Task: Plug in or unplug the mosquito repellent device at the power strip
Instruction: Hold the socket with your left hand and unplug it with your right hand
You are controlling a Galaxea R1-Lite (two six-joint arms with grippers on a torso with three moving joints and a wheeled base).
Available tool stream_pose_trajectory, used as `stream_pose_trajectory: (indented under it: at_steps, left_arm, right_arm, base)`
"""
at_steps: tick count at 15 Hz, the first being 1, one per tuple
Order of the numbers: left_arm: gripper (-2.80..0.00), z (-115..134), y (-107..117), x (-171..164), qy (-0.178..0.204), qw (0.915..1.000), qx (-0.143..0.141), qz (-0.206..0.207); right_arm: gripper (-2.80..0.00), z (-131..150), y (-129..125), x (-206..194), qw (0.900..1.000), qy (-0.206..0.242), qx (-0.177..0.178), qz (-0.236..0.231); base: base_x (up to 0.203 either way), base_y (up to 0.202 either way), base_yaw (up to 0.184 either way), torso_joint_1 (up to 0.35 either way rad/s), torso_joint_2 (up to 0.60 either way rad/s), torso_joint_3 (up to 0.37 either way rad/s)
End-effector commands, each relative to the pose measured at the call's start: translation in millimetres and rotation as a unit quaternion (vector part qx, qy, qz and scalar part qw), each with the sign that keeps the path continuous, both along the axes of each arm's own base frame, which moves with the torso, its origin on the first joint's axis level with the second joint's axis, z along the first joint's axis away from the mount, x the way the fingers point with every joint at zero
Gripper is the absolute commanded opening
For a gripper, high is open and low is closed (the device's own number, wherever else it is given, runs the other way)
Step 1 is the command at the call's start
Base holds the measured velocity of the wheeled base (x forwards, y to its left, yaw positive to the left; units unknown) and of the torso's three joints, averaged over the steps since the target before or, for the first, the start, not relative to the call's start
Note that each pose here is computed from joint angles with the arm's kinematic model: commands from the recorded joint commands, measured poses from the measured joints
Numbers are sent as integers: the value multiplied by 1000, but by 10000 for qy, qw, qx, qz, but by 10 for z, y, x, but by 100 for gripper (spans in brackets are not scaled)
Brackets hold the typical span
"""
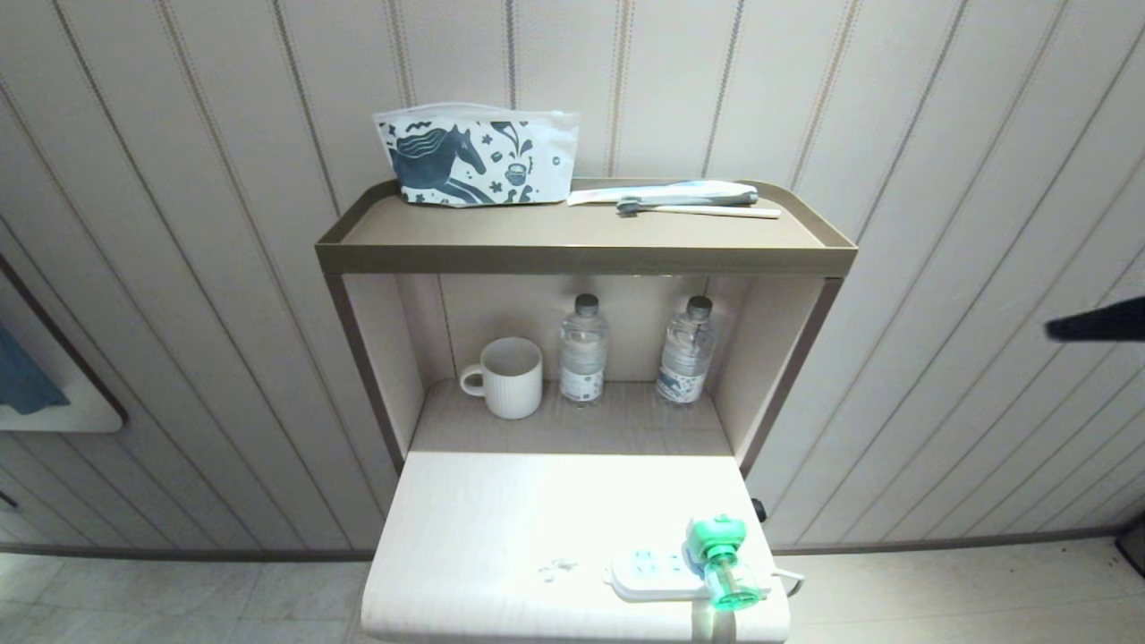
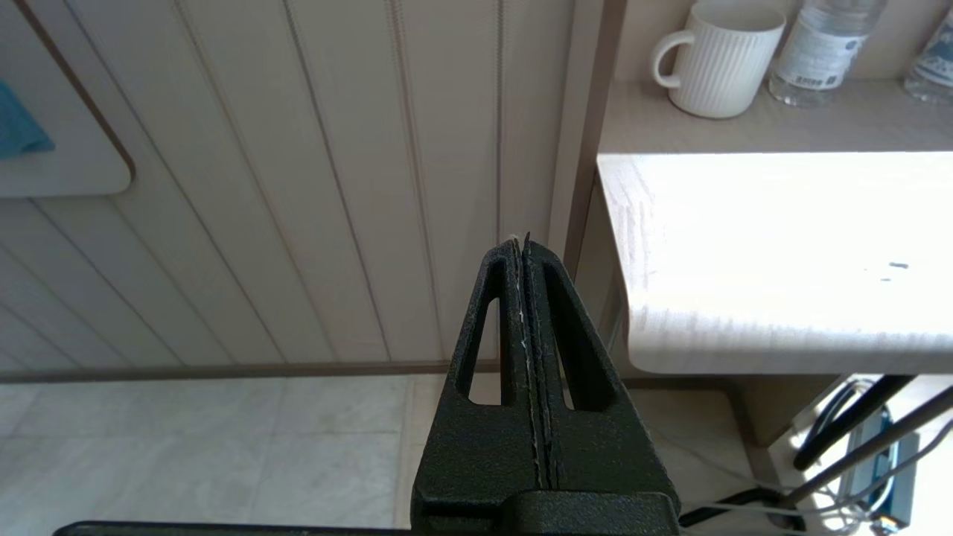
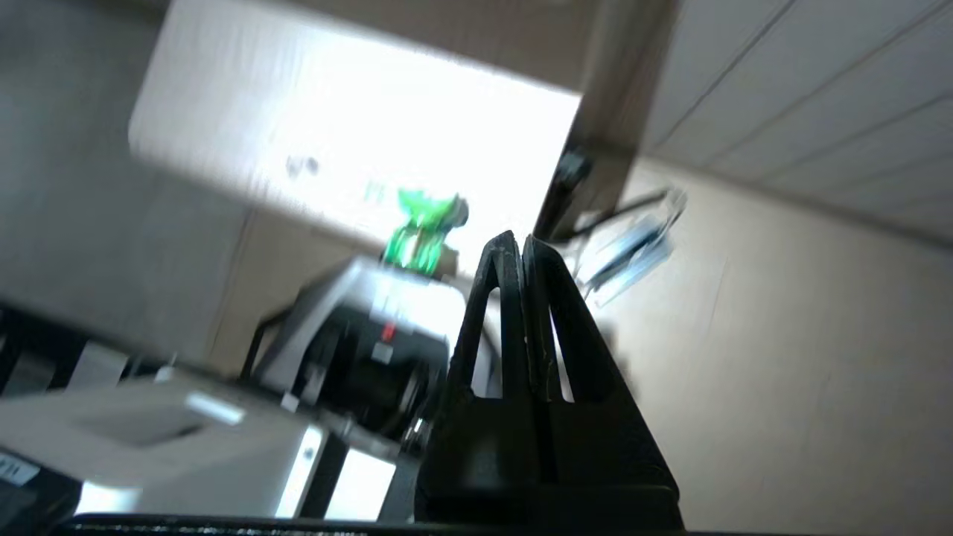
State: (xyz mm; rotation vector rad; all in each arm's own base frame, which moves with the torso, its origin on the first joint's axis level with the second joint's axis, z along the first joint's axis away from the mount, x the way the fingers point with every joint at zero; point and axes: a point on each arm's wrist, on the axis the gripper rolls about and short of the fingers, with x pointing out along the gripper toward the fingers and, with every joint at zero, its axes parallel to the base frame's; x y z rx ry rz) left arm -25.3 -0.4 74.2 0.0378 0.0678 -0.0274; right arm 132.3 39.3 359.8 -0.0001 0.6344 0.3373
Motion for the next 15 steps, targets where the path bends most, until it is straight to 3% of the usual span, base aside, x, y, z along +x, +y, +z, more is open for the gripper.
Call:
stream_pose_trajectory:
  at_steps: [1, 3, 6, 7, 12, 13, 15]
  left_arm:
    - [-280, 2, 0, -1, -4, 10000, -15, 9]
    - [-280, 2, 1, -1, -4, 10000, -15, 2]
    - [-280, -2, 1, 0, 4, 10000, -15, 16]
    - [-280, -2, 1, 0, 4, 10000, -15, 16]
    - [-280, 8, 0, -3, -39, 9998, 172, -13]
    - [-280, 91, -1, -24, -170, 9995, 260, -39]
    - [-280, 505, -1, -97, -574, 9979, 304, -22]
  right_arm:
    - [-280, -376, 310, 590, 9917, 1224, -245, 297]
    - [-280, -623, 517, 832, 9806, 1886, -316, 440]
    - [-280, -879, 680, 1004, 9675, 2452, -423, 454]
    - [0, -947, 695, 1011, 9644, 2556, -506, 457]
    - [0, -1081, 753, 994, 9568, 2779, -700, 487]
    - [0, -1079, 758, 1003, 9571, 2769, -704, 494]
    - [0, -1101, 775, 1029, 9561, 2798, -725, 494]
  base:
    - [0, 0, 0, 0, 0, 0]
    - [0, 0, 0, 0, 0, 0]
    - [0, 0, 0, 0, 0, 0]
    - [0, 0, 0, 0, 0, 0]
    - [0, 0, 0, 0, 0, 0]
    - [0, 0, 0, 0, 0, 0]
    - [0, 0, 0, 0, 0, 0]
